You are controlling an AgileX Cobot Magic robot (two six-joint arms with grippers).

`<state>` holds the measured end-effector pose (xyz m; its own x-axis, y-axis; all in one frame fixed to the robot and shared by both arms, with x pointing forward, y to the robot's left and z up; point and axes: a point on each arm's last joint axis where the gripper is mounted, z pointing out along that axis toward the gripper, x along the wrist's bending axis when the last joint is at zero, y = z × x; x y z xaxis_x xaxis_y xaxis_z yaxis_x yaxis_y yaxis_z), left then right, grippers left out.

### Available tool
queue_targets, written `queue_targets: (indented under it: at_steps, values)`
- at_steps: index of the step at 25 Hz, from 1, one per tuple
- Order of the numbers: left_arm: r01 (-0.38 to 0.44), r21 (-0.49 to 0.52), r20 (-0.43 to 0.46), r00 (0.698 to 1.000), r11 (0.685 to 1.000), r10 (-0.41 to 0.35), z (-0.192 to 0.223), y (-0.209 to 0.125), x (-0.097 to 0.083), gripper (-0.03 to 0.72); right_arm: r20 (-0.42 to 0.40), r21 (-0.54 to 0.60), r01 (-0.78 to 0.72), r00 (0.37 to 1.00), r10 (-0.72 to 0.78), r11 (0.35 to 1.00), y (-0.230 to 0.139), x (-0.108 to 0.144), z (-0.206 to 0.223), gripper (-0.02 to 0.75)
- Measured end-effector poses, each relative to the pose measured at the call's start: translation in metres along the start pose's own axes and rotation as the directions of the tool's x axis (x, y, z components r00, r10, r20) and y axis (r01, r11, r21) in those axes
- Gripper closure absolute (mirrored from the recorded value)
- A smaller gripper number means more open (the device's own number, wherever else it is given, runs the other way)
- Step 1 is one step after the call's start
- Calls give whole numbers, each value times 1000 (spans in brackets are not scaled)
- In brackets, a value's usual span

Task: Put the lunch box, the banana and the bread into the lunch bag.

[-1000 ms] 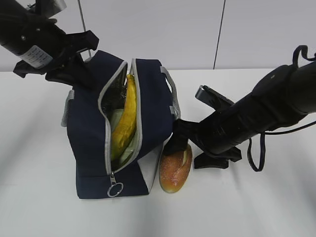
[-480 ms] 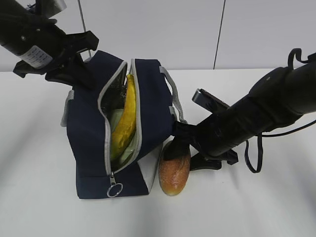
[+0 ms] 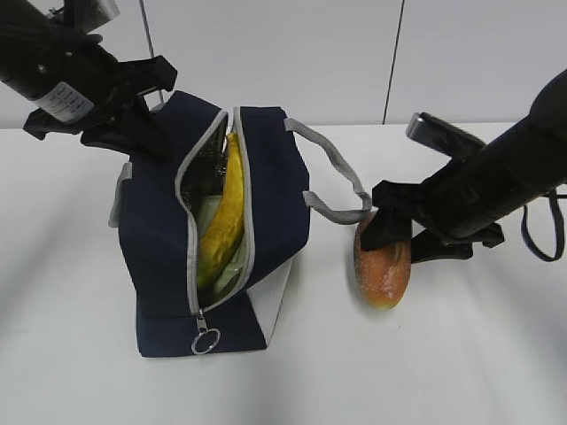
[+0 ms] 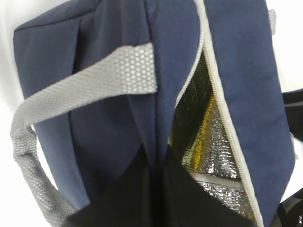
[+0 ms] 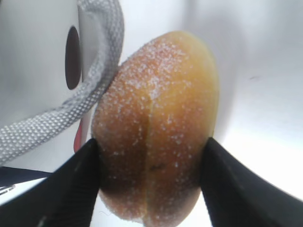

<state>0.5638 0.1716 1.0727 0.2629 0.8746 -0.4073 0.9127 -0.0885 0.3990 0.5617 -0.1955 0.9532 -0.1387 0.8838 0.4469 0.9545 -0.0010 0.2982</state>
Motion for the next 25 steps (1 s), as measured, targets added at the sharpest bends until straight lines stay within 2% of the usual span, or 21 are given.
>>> queue_targets:
  at_steps: [3,9,14,25]
  values:
    - [-1,2,-1,1000,1000,1,0,0,0,691,9,-50,4,1000,-4,999,4,-2,-20,279]
    - [-1,4,-1,1000,1000,1,0,0,0,691,10,-140,78,997,-77,987,8,14,-57,280]
    - [-2,5,-2,1000,1000,2,0,0,0,691,38,-237,153,988,-148,959,19,29,-92,280]
    - [-2,5,-2,1000,1000,2,0,0,0,691,97,-371,268,963,-250,889,37,59,-157,281]
